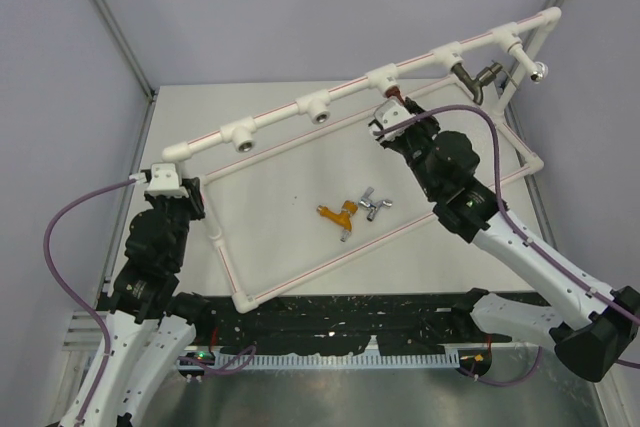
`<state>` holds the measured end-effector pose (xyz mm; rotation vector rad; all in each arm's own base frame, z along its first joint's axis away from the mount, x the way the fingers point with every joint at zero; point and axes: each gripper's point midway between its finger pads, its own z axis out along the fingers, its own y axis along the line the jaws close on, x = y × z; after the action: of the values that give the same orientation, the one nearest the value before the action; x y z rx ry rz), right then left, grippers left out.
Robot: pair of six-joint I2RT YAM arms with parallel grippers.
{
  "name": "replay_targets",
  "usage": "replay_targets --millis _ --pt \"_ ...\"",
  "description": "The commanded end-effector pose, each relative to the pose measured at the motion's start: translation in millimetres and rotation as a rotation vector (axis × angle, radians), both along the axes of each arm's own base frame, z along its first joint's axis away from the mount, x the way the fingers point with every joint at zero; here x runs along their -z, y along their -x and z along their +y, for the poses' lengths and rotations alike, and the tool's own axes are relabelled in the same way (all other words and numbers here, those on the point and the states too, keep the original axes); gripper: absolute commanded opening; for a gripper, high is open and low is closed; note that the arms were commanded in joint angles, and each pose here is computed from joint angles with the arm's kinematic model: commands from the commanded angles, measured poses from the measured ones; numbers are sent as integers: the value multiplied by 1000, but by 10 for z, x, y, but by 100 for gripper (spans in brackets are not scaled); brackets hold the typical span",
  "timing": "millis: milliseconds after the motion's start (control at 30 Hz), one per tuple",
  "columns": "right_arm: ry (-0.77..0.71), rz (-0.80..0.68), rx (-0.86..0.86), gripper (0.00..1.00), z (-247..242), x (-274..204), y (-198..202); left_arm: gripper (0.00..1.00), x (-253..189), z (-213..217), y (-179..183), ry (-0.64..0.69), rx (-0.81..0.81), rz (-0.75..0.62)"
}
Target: Install the water faucets
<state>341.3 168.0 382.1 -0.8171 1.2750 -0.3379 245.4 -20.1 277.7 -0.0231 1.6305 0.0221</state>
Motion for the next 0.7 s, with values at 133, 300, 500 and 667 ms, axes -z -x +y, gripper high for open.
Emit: replay_targets --millis 133,300,500,667 --pt "-1089 56 -232 8 51 -550 124 0 63 -68 20 -30 48 18" --pt "-1738 134 -379 8 -168 -631 110 0 56 -71 22 -29 49 13" --pt "-2182 157 -481 10 -371 -533 83 0 49 -66 29 -30 48 6" --pt "-2163 77 -422 45 -535 -466 137 0 22 -38 41 -26 36 -7"
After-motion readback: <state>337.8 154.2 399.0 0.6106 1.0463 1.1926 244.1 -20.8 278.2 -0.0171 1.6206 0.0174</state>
